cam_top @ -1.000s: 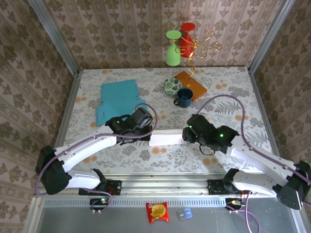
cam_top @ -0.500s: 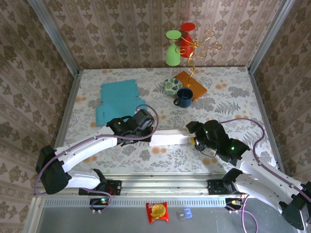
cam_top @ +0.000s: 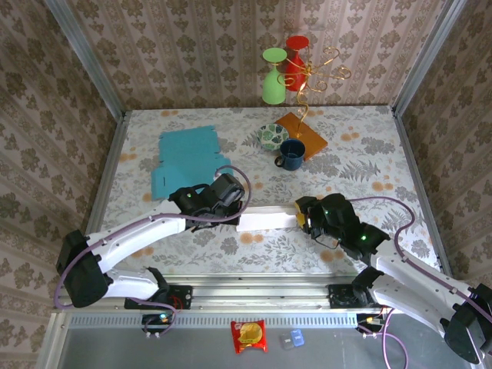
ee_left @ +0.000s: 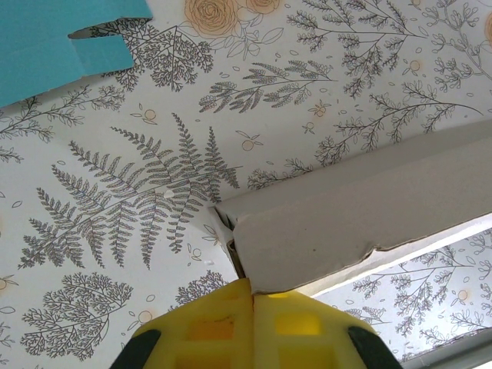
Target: Fold the paper box
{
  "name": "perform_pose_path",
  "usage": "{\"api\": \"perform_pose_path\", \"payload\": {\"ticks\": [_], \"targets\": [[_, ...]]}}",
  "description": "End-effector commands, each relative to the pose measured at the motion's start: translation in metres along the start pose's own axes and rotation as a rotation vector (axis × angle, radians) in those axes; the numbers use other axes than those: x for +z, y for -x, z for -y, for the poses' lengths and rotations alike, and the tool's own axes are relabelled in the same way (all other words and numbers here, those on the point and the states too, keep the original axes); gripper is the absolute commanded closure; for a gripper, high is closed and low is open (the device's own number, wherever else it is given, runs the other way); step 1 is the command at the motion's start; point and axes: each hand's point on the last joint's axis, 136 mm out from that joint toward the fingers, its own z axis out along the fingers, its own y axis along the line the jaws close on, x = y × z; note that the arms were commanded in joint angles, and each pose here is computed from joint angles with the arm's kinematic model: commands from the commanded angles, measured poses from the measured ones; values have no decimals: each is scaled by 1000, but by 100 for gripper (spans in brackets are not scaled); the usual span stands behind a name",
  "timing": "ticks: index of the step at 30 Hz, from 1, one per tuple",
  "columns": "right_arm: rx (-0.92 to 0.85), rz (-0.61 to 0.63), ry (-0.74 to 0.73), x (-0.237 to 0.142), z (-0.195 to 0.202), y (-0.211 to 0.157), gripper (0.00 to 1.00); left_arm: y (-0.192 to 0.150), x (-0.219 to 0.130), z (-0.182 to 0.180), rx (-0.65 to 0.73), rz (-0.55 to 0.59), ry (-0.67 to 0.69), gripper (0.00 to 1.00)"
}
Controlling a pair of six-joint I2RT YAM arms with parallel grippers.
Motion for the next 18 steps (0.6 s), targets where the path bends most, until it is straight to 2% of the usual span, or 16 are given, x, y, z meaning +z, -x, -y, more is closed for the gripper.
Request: {"api": "perform_pose_path", "payload": {"ticks": [1, 5, 10, 13, 18], "targets": [[10, 30, 4, 2, 2, 7, 61, -14, 0, -5, -9, -52, 26, 97], [2, 39, -33, 4, 11, 9, 66, -10, -10, 0, -55, -37, -8, 84], [-2, 49, -88, 3, 26, 12, 69, 3, -39, 8, -219, 14, -101, 67], [0, 53, -108, 4, 32, 13, 69, 5, -47, 6, -353, 6, -138, 62], [1, 57, -137, 4, 39, 14, 70, 5, -40, -2, -581, -27, -185, 60]]}}
